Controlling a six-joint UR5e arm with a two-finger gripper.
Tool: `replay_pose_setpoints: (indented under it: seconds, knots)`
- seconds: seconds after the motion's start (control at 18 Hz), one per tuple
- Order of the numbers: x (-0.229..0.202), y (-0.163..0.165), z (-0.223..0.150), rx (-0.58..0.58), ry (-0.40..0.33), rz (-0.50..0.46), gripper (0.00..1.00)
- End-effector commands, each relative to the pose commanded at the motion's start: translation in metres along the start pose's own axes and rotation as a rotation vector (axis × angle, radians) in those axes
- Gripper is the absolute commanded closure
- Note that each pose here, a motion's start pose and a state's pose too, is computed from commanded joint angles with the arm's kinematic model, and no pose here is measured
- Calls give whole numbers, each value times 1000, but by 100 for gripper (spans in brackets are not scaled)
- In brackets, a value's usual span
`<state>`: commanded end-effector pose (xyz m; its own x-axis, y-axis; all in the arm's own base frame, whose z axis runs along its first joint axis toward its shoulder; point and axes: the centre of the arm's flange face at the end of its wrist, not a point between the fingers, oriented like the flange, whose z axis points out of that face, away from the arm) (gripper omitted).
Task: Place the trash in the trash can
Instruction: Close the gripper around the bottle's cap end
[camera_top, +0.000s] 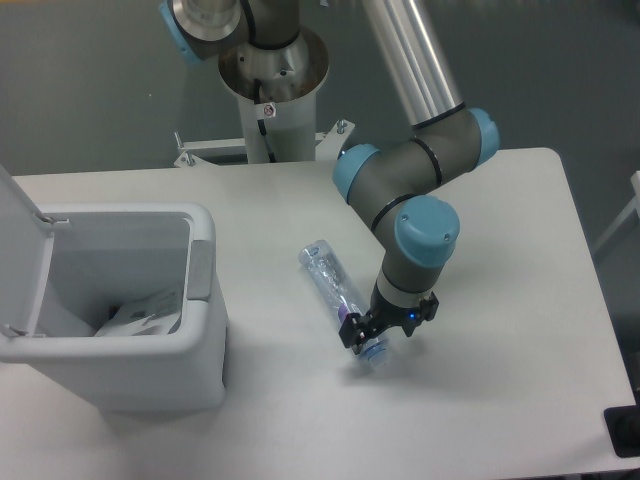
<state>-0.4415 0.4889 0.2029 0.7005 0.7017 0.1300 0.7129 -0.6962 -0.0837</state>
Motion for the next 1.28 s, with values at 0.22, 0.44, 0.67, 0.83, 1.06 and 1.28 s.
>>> replay_pose_setpoints:
  seconds: [0.22, 0.44, 0.67, 0.83, 1.06, 1.28]
  knots:
    - [4, 2, 5, -8, 2, 0, 3]
    - [3, 3, 8, -14, 3, 1, 10]
    - [3, 3, 11, -18, 2, 1, 15]
    - [2, 3, 15, -23, 3, 1, 15]
    - [2, 0, 13, -18, 2, 1, 22]
    - [2, 0, 14, -19, 2, 0, 27]
